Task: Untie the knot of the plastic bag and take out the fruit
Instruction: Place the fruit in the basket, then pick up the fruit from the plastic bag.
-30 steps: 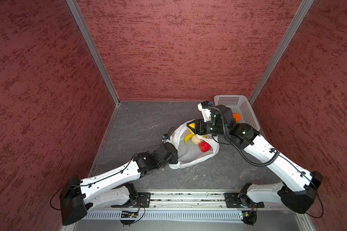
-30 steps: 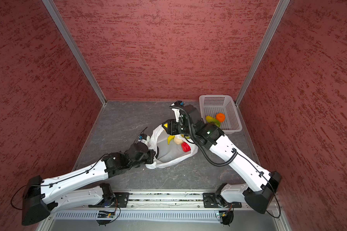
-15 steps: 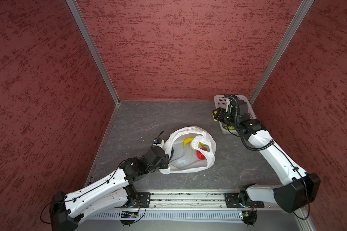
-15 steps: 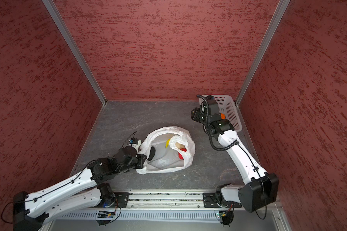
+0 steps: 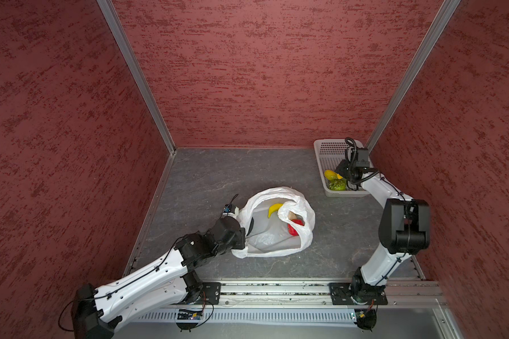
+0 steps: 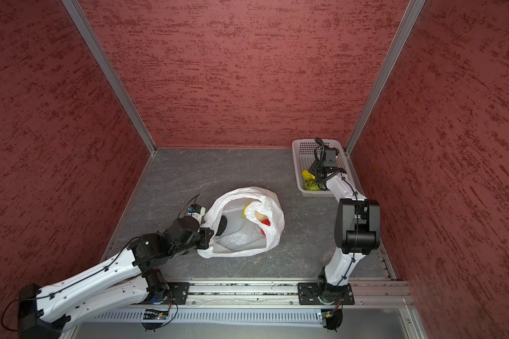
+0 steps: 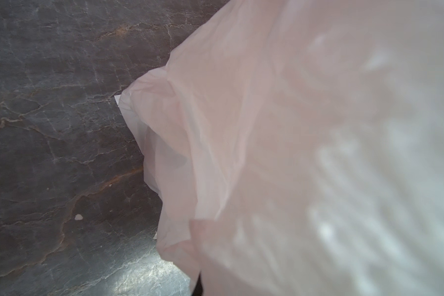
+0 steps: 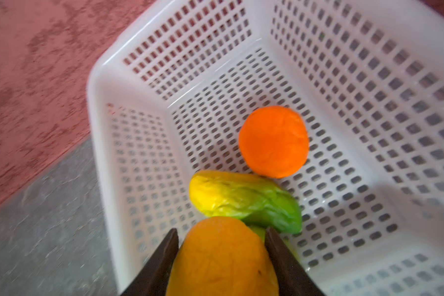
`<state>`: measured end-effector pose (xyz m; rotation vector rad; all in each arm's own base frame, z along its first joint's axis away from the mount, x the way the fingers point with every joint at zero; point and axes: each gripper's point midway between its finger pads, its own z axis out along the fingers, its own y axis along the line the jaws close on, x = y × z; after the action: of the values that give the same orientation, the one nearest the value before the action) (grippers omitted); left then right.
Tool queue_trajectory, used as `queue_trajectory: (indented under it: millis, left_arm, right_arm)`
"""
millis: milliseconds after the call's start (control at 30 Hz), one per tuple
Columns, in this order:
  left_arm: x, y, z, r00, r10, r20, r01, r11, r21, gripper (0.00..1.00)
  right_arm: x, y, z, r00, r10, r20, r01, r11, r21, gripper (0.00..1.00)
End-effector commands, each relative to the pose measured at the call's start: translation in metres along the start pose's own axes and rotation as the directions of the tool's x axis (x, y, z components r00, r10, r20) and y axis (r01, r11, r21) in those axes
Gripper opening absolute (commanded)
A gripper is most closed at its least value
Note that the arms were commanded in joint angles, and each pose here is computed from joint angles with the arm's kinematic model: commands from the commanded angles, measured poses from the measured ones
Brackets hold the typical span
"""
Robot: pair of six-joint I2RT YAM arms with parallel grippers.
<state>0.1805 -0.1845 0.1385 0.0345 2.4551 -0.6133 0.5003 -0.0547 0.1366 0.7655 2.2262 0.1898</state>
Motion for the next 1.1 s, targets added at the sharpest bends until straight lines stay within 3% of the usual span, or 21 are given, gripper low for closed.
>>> queue_trajectory:
  millis: [0,100,233,333,533,667,933,1067]
  left_arm:
    - [-0.009,-0.002,-0.005,0.999,-0.032,0.034,0.032,1.000,-0.001,0.00]
    - [-0.009,-0.004,-0.006,0.999,-0.031,0.032,0.032,0.999,-0.007,0.00]
    - [-0.011,-0.006,-0.006,0.999,-0.030,0.031,0.030,1.000,-0.008,0.00]
    - [-0.012,-0.007,-0.006,0.999,-0.032,0.032,0.032,0.999,-0.006,0.00]
    - [-0.017,-0.011,-0.009,0.998,-0.031,0.049,0.030,0.999,0.009,0.00]
    - [-0.018,-0.011,-0.010,0.998,-0.026,0.053,0.026,1.000,0.007,0.00]
    - [-0.023,-0.009,-0.014,0.997,-0.022,0.068,0.022,1.000,-0.011,0.00]
    - [-0.025,-0.009,-0.017,0.997,-0.021,0.070,0.022,1.000,-0.019,0.00]
  right_arm:
    - [-0.041,-0.015,0.006,0.996,0.016,0.092,-0.020,0.999,0.042,0.53]
    - [-0.044,-0.029,0.018,0.996,0.029,0.081,-0.036,0.996,0.082,0.59]
    - [-0.045,-0.037,0.021,0.997,0.018,0.078,-0.028,0.991,0.127,0.77]
    - [-0.044,-0.040,0.018,0.997,0.015,0.078,-0.026,0.990,0.142,0.84]
    - [-0.044,-0.027,0.001,0.996,0.008,0.084,-0.014,0.997,0.080,0.86]
    - [-0.037,0.003,-0.023,0.998,-0.020,0.063,0.020,1.000,-0.013,0.86]
    - [0.011,0.077,-0.098,0.992,-0.125,-0.010,0.120,0.968,-0.221,0.86]
    - [0.050,0.119,-0.146,0.973,-0.224,-0.049,0.195,0.920,-0.341,0.87]
